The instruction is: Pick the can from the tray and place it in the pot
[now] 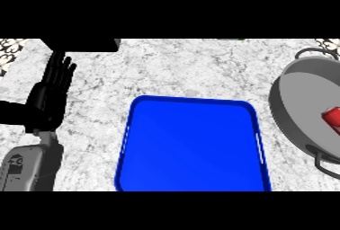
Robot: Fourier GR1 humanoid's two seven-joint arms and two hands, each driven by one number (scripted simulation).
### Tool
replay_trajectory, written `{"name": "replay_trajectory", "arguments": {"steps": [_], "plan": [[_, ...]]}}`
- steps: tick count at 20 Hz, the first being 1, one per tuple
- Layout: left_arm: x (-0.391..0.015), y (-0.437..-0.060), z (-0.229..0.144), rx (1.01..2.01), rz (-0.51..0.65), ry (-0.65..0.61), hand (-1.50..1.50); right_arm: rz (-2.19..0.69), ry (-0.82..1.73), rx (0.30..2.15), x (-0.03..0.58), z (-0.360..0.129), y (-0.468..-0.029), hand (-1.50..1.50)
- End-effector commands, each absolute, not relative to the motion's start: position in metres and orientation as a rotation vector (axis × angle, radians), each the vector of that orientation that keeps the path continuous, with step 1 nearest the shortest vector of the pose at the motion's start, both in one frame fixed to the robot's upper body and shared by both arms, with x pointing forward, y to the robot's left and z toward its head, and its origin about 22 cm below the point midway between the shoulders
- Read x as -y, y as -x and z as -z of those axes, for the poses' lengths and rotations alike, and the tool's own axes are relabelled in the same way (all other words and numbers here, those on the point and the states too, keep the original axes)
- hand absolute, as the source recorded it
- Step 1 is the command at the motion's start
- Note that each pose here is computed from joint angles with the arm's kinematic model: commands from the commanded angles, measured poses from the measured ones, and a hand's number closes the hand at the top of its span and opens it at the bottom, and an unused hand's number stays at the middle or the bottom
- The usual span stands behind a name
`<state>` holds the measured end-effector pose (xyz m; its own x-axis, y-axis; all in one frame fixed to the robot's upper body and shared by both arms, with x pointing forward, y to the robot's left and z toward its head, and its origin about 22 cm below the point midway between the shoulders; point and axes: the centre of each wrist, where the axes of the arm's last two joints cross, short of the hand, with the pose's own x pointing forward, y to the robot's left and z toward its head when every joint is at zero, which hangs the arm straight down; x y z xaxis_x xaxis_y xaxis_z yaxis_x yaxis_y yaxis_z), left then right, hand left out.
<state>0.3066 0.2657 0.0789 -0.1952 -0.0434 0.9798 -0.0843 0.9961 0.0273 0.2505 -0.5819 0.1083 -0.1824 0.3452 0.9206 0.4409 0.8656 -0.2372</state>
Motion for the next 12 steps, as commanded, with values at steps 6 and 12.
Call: {"name": "replay_trajectory", "arguments": {"steps": [6, 12], "plan": [[-0.26, -0.308, -0.085, 1.777, -0.02, -0.073, 0.0, 0.168, 0.632, 1.82, 0.622, -0.119, -0.187, -1.5], [-0.264, -0.309, -0.082, 1.782, -0.04, -0.082, 0.0, 0.164, 0.649, 1.808, 0.627, -0.119, -0.176, -1.5]]}}
